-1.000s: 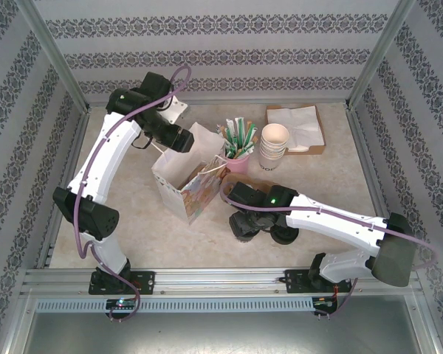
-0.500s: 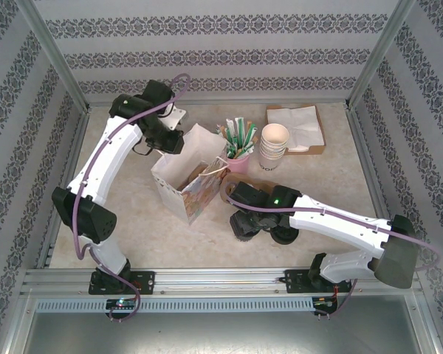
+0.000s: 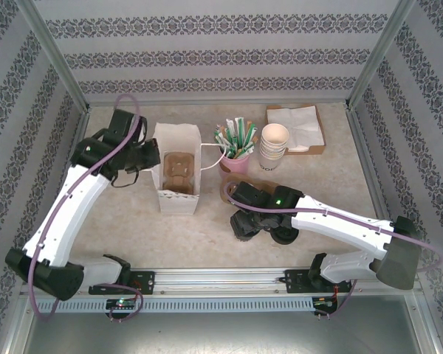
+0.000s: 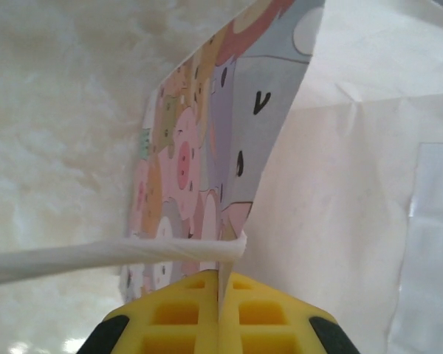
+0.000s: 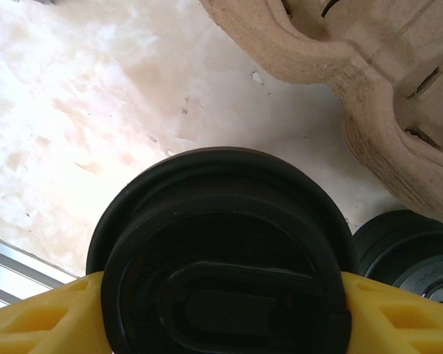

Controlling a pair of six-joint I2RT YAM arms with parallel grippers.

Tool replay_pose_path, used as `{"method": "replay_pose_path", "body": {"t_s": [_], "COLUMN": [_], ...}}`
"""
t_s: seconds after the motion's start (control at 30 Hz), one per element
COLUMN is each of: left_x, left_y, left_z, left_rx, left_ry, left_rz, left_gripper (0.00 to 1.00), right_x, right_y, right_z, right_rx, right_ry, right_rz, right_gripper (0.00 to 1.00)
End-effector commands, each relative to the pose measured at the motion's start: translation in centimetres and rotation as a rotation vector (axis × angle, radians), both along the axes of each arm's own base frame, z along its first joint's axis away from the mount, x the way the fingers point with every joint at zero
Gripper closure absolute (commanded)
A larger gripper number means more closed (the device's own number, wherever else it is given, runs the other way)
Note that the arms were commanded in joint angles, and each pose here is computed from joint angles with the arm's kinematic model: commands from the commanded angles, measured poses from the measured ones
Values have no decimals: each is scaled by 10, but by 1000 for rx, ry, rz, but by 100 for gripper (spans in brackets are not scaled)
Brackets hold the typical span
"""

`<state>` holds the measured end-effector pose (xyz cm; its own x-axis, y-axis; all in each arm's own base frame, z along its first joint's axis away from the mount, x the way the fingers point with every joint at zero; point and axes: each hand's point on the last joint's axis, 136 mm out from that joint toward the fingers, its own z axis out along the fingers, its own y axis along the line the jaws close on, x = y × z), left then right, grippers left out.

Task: Pack the takeout coffee

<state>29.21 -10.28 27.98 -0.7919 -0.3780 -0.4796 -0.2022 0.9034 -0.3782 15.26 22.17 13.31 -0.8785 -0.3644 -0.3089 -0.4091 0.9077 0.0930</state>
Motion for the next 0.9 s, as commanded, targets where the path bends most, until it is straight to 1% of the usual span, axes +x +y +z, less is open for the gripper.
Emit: {"method": "replay_pose_path", "body": {"t_s": [0.0, 0.1, 0.2, 0.33, 0.43, 0.47, 0.53, 0.6, 0.67, 0.77, 0.87], "left_x": [5, -6, -20, -23, -23, -24, -25, -22, -19, -19, -15], "left_y": [0, -3, 1, -7, -5, -3, -2, -8, -13, -15, -14], "left_z": [-2, -12, -17, -18, -16, -15, -18, -18, -17, -9, 11], "left_rx": [-264, -386, -423, -474, -458, -447, -445, -481, -517, -537, -532], "left_ry": [-9, 26, 77, 83, 61, 43, 19, -13, -44, -66, -132], "left_rz": [303, 419, 526, 557, 576, 582, 588, 571, 553, 534, 508], "left_gripper": [100, 100, 100, 100, 100, 93, 75, 67, 55, 42, 40], "right_x": [-1, -2, -2, -1, -1, -2, -2, -2, -2, -3, -3], "right_y": [-3, -2, -3, -6, -9, -10, -11, -12, -13, -13, -12], "right_z": [0, 1, 3, 3, 1, 0, -2, -4, -7, -8, -7], "right_rx": [8, 21, 25, 24, 23, 25, 24, 21, 14, 9, 22], "right_ry": [1, -1, -2, -4, 0, 1, 3, 4, 7, 17, 19], "right_rz": [18, 28, 34, 36, 32, 32, 31, 31, 30, 32, 30], "right_gripper": [35, 35, 35, 35, 35, 35, 35, 35, 36, 36, 36]}}
